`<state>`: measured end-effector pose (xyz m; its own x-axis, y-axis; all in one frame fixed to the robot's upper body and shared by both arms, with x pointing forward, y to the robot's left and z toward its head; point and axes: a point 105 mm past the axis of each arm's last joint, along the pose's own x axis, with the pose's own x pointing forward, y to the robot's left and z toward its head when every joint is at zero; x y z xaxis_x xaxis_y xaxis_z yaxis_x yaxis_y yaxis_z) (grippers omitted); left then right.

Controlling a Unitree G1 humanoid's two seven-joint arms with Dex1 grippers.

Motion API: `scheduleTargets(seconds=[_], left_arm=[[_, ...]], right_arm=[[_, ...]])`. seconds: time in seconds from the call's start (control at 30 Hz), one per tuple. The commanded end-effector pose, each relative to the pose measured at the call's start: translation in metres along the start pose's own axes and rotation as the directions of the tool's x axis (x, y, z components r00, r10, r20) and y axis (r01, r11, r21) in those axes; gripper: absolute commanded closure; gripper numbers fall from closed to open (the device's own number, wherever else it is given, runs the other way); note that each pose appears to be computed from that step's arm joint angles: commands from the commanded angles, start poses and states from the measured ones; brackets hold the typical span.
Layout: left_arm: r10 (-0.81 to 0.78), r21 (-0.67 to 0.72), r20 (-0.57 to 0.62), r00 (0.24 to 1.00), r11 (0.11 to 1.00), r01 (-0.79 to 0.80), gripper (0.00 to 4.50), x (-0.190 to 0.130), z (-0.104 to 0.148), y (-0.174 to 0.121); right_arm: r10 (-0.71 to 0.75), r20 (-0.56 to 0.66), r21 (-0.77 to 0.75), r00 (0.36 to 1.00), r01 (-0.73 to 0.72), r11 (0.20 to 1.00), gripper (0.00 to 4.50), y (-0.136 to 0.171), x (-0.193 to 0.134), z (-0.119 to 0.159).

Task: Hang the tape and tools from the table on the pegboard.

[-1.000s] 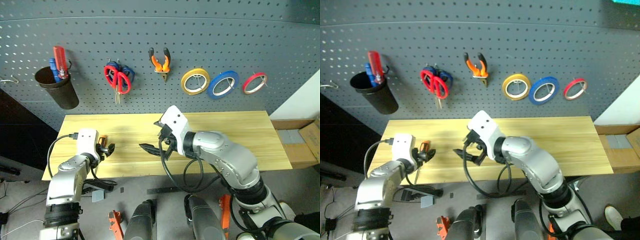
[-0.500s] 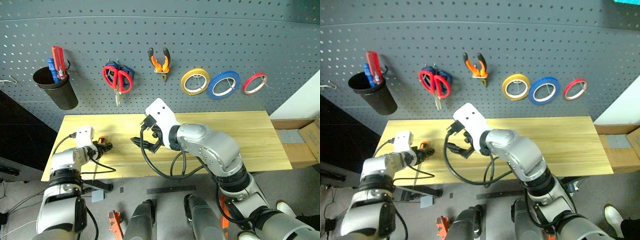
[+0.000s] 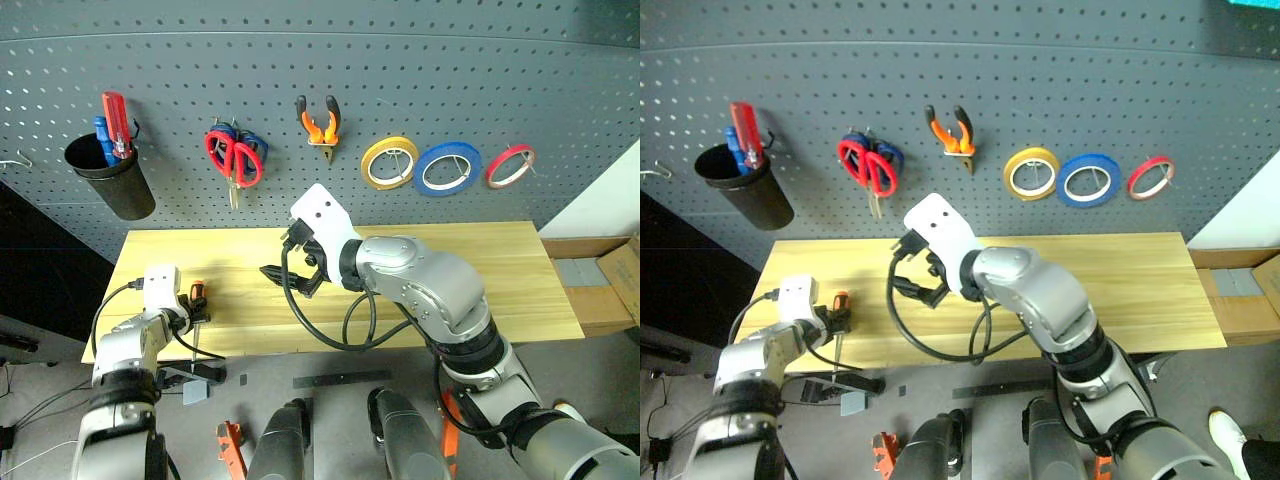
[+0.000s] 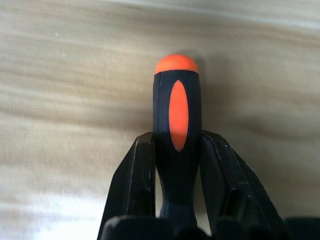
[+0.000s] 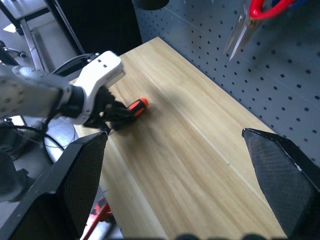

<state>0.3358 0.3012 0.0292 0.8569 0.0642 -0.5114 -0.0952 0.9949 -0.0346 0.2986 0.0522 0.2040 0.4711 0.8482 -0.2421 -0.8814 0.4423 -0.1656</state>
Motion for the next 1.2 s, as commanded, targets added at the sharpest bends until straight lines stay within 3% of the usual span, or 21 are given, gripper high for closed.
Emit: scheduleTargets(seconds=[0.03,0.23,0.43,0.6,0.77,0.97,1.2], left_arm=[[-0.001,0.09,0.285,0.958,0.996,-0.025,3.63,-0.037,0.061,-0.02],[-0.005,0.099,0.547,0.837,0.993,-0.059,3.63,-0.088,0.112,-0.051],[-0.072,0.165,0.791,0.608,0.981,-0.099,3.63,-0.14,0.198,-0.063],[-0.092,0.18,0.902,0.422,0.968,-0.173,3.63,-0.177,0.275,-0.051],[-0.056,0.122,0.937,0.344,0.977,-0.173,3.63,-0.192,0.322,-0.028],[-0.023,0.096,0.945,0.325,0.973,-0.21,3.63,-0.182,0.336,-0.01],[0.036,0.069,0.924,0.38,0.963,-0.259,3.63,-0.151,0.315,0.004]], right_arm=[[0.097,0.168,-0.171,0.981,-0.067,0.983,0.0,0.014,-0.017,0.034],[0.19,0.241,-0.296,0.952,-0.115,0.948,0.0,0.015,-0.036,0.054],[0.156,0.309,-0.288,0.938,-0.064,0.956,0.0,-0.004,-0.04,0.074],[0.114,0.324,-0.285,0.939,-0.018,0.958,0.0,-0.016,-0.037,0.079],[0.105,0.338,-0.294,0.935,-0.001,0.956,0.0,-0.019,-0.034,0.084],[0.086,0.359,-0.288,0.929,0.023,0.957,0.0,-0.021,-0.03,0.09],[0.082,0.364,-0.291,0.928,0.029,0.956,0.0,-0.021,-0.031,0.092]])
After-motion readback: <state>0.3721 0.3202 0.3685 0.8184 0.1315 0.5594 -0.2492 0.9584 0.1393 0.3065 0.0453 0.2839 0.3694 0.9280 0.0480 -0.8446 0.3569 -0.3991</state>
